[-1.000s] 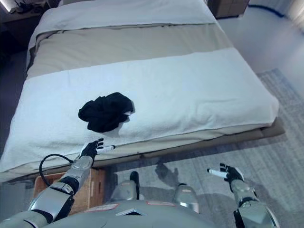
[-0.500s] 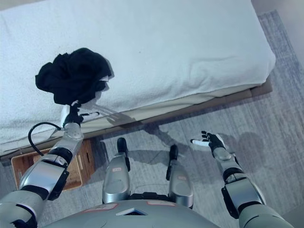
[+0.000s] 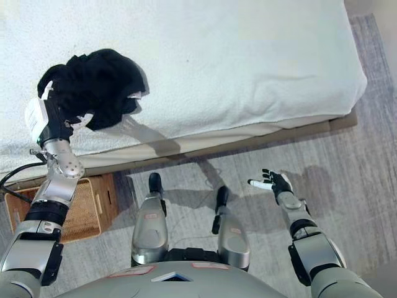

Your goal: Put the clothes on the bed into the basket.

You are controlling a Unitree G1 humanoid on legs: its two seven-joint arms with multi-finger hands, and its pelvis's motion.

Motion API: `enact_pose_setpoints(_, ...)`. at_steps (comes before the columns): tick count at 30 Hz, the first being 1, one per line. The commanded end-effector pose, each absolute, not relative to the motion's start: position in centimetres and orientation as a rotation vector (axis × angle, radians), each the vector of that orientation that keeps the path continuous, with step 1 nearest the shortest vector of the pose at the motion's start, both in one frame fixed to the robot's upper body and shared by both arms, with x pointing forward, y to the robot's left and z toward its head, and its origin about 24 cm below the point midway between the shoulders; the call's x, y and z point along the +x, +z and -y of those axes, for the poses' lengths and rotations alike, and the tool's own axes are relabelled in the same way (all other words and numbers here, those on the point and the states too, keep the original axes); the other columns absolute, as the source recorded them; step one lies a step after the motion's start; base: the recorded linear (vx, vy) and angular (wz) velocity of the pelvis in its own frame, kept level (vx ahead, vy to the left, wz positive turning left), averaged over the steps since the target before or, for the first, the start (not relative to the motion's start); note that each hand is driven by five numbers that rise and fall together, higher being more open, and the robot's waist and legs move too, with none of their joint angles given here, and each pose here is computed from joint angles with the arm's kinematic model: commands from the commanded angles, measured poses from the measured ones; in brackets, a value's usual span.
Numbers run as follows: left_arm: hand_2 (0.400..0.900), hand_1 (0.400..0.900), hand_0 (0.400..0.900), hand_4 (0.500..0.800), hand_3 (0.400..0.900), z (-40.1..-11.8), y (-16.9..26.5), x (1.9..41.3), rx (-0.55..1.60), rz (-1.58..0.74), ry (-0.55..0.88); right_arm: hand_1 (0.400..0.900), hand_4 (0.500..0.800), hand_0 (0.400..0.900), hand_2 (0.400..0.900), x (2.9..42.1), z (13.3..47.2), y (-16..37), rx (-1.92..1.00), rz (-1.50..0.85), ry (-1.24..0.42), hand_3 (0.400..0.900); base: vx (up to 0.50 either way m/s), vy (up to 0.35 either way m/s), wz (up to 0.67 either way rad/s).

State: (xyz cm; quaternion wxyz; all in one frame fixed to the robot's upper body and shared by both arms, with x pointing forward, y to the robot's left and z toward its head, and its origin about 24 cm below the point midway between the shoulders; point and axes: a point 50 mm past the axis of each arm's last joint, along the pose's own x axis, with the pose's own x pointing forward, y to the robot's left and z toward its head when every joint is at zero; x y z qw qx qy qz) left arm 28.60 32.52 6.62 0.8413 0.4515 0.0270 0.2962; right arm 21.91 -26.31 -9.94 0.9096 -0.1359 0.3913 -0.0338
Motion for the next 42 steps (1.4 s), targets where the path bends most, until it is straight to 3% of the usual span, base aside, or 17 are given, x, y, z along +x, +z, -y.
enact_pose_setpoints(1,0.900,0.900,0.900,0.800,0.900,-34.1,9.0,27.9,1.091,0.035,0.678,0.900,0.800,0.900,0.900,19.1,29.0,-10.5,-0.307,-0.873,-0.163,0.900,0.043,-0.048,0.14)
enact_pose_setpoints(13,0.900,0.900,0.900,0.800,0.900,-36.0,9.3,30.9,1.203,-0.132,0.698,0.900,0.800,0.900,0.900,20.2,29.6,-9.6,-0.359,-0.834,-0.135,0.900,-0.030,-0.011,0.03)
enact_pose_setpoints(19,0.900,0.900,0.900,0.800,0.900,-37.5,12.9,32.4,1.218,-0.131,0.797,0.900,0.800,0.900,0.900,22.6,29.0,-8.1,-0.378,-0.735,-0.106,0.900,-0.089,0.027,-0.16)
enact_pose_setpoints(35,0.900,0.900,0.900,0.800,0.900,-37.0,20.4,34.9,1.140,0.036,0.942,0.900,0.800,0.900,0.900,26.9,26.6,-4.6,-0.359,-0.492,-0.021,0.900,-0.055,0.025,-0.08)
enact_pose_setpoints(41,0.900,0.900,0.900,0.800,0.900,-37.5,21.8,34.9,1.140,0.002,0.956,0.900,0.800,0.900,0.900,28.3,26.0,-2.9,-0.363,-0.406,0.014,0.900,-0.045,0.026,-0.07)
enact_pose_setpoints(42,0.633,0.633,0.633,0.640,0.633,-37.8,21.8,34.8,1.140,-0.015,0.959,0.900,0.800,0.900,0.900,28.5,26.0,-2.4,-0.365,-0.382,0.018,0.900,-0.033,0.013,-0.08)
